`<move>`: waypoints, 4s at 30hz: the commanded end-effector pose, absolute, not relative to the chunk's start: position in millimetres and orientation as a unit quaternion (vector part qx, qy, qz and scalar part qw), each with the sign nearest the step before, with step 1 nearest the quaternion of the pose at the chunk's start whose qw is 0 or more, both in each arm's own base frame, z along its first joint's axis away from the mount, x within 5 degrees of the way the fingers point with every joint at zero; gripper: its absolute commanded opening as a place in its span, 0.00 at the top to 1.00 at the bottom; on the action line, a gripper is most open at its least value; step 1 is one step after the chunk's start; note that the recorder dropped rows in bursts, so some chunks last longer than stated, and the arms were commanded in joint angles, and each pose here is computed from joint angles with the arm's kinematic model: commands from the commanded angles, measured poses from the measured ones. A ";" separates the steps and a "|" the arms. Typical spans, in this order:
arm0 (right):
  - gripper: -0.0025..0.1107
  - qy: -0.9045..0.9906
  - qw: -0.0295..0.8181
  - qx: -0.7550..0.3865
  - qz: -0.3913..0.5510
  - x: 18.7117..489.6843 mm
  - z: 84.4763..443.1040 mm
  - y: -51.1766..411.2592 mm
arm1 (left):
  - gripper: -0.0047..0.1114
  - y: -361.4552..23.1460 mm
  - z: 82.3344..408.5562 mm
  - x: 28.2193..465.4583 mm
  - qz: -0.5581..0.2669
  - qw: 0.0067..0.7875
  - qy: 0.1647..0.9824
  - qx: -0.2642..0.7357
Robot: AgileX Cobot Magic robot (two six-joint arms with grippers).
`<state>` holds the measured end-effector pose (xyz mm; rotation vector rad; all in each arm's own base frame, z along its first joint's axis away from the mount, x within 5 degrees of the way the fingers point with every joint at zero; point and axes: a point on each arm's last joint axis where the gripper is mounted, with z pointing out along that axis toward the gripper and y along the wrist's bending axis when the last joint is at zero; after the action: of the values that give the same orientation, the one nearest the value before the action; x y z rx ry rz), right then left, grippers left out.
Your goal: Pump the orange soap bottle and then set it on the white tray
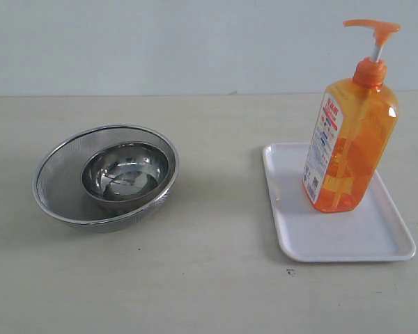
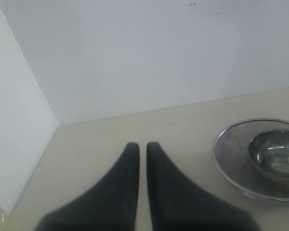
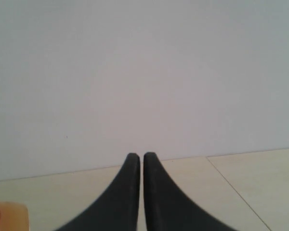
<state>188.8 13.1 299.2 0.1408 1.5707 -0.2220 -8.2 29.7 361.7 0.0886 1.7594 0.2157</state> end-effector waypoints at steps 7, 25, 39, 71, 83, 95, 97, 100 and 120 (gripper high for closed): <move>0.98 0.702 0.702 0.065 -0.103 188.0 300.0 11.9 | 0.92 29.9 361.3 -8.7 0.089 0.637 0.765 0.038; 0.98 0.702 0.702 0.065 -0.103 188.0 300.0 11.9 | 0.92 12.4 378.8 -1.3 0.000 0.739 0.671 0.060; 0.98 0.702 0.702 0.065 -0.103 188.0 300.0 11.9 | 0.92 -0.7 342.9 29.4 -0.020 0.766 0.639 0.071; 0.98 0.702 0.702 0.066 -0.102 188.0 300.0 11.9 | 0.92 0.6 273.4 53.9 -0.018 0.694 0.719 -0.022; 0.98 0.702 0.702 0.066 -0.102 188.0 300.0 11.9 | 0.92 1.7 238.8 55.6 -0.012 0.688 0.724 -0.032; 0.98 0.702 0.702 0.066 -0.102 188.0 300.0 11.9 | 0.92 1.2 204.5 57.5 -0.024 0.673 0.738 -0.041; 0.98 0.702 0.702 0.066 -0.102 188.0 300.0 11.9 | 0.92 1.1 198.8 57.6 -0.026 0.669 0.742 -0.043; 0.98 0.702 0.702 0.066 -0.102 188.0 300.0 11.9 | 0.92 0.8 197.0 56.8 -0.033 0.672 0.738 -0.049; 0.98 0.702 0.702 0.066 -0.102 188.0 300.0 11.9 | 0.92 0.4 187.1 54.6 0.008 0.633 0.774 0.001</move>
<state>188.8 13.1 299.2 0.1415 1.5706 -0.2213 55.4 0.5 191.8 -0.0066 1.7300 0.0122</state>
